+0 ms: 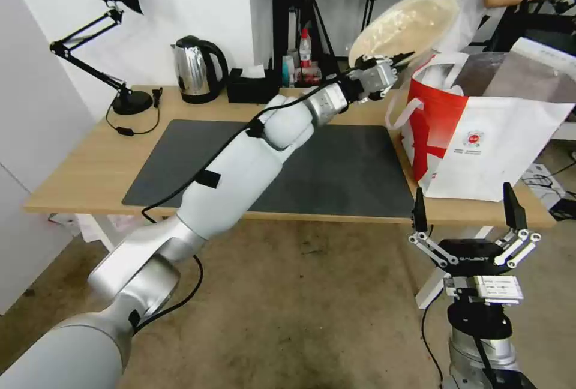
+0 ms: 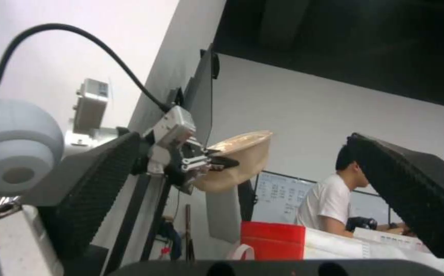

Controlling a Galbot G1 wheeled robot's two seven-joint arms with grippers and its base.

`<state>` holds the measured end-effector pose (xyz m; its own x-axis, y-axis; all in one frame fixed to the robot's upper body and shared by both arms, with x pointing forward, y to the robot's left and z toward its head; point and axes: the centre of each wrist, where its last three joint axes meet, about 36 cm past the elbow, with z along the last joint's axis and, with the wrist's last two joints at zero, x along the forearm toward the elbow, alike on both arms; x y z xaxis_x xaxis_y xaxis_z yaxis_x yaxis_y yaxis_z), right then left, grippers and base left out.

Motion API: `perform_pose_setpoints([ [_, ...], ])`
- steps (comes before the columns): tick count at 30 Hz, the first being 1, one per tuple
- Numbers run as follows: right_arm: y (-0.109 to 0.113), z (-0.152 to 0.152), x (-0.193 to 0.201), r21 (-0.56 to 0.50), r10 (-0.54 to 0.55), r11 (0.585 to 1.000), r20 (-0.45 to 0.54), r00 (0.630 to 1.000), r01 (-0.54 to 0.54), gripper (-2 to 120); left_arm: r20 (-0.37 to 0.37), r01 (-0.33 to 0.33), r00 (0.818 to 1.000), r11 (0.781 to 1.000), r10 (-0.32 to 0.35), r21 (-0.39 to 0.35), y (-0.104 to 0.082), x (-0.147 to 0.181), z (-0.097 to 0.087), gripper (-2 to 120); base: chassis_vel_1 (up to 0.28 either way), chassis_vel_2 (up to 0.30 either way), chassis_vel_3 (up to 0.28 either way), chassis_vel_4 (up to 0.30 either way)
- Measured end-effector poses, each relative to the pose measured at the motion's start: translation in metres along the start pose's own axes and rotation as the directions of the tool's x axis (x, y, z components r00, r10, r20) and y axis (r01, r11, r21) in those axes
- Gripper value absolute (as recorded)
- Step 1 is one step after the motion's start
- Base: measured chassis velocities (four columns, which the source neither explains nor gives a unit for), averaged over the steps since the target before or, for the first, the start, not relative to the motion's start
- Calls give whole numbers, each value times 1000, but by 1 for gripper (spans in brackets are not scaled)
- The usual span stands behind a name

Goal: Pick up the trash from the table and place it into the takeout bag.

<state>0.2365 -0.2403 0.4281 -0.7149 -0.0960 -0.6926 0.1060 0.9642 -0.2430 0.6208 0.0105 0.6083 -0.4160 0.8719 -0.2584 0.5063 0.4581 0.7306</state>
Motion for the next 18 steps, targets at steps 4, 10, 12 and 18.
perform_pose_setpoints([
  [4,1,-1,0,-6,2,1000,-1,1000,-2,100,5,-5,1000,1000,5,-6,-1,-8,-1,0,0,0,0,0],
  [10,4,-2,1,-20,-1,1000,-4,1000,1,100,0,-23,1000,1000,23,-19,-2,-16,0,0,0,0,0,0],
  [12,5,-1,1,-24,-3,1000,-4,1000,3,100,0,-24,1000,999,24,-25,1,-17,0,0,0,0,0,0],
  [18,8,-2,2,-35,-8,999,-8,1000,8,100,30,-29,999,998,30,-50,7,-34,1,0,0,0,0,0],
])
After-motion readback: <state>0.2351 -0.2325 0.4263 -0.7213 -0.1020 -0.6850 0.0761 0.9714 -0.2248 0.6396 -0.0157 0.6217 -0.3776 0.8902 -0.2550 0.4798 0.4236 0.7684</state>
